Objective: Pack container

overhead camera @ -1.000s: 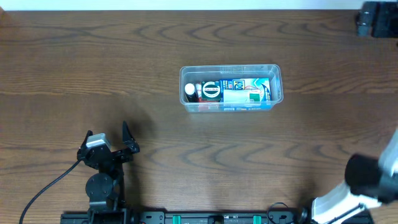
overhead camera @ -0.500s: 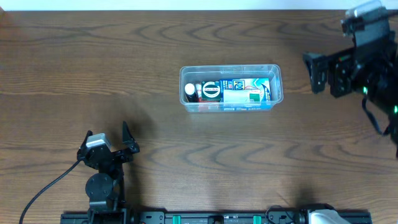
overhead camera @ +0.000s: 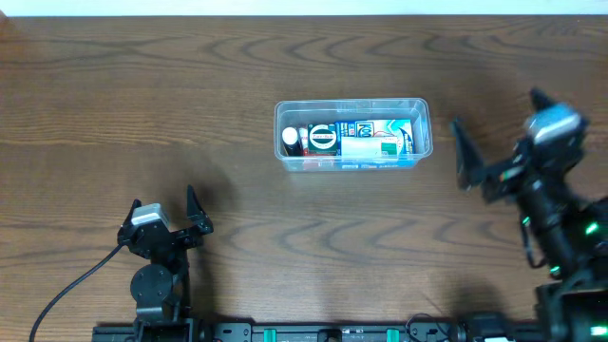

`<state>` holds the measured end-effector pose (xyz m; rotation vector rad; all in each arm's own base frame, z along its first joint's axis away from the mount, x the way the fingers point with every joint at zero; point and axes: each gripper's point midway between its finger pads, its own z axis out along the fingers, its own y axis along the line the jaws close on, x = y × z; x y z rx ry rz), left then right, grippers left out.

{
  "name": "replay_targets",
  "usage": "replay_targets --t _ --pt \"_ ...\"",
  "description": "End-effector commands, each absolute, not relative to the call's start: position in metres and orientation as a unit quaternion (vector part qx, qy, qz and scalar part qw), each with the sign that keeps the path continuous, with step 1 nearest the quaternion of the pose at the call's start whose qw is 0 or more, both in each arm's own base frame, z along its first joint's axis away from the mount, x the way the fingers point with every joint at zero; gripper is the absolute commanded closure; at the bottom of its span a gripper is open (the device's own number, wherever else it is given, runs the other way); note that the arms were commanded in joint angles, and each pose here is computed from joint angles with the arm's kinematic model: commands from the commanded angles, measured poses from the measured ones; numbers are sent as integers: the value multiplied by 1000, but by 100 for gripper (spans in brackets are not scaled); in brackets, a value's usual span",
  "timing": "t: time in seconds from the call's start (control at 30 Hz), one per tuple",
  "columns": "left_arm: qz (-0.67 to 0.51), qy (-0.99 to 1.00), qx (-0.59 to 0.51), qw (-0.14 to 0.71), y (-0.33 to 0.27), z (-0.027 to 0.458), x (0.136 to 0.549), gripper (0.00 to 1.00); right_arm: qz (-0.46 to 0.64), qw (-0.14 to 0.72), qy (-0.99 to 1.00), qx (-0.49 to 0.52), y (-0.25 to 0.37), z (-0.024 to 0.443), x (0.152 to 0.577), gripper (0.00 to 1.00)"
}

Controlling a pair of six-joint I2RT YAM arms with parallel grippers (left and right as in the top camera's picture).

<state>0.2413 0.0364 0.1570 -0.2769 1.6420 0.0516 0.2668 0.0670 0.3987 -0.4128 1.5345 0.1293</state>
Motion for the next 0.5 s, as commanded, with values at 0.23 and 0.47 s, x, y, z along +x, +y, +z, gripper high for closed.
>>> replay_targets --t 0.23,0.47 --pt "34 745 -134 653 42 139 240 2 75 744 628 -216 78 292 243 1" --pt "34 745 -134 653 42 139 240 2 74 747 623 -218 76 242 234 1"
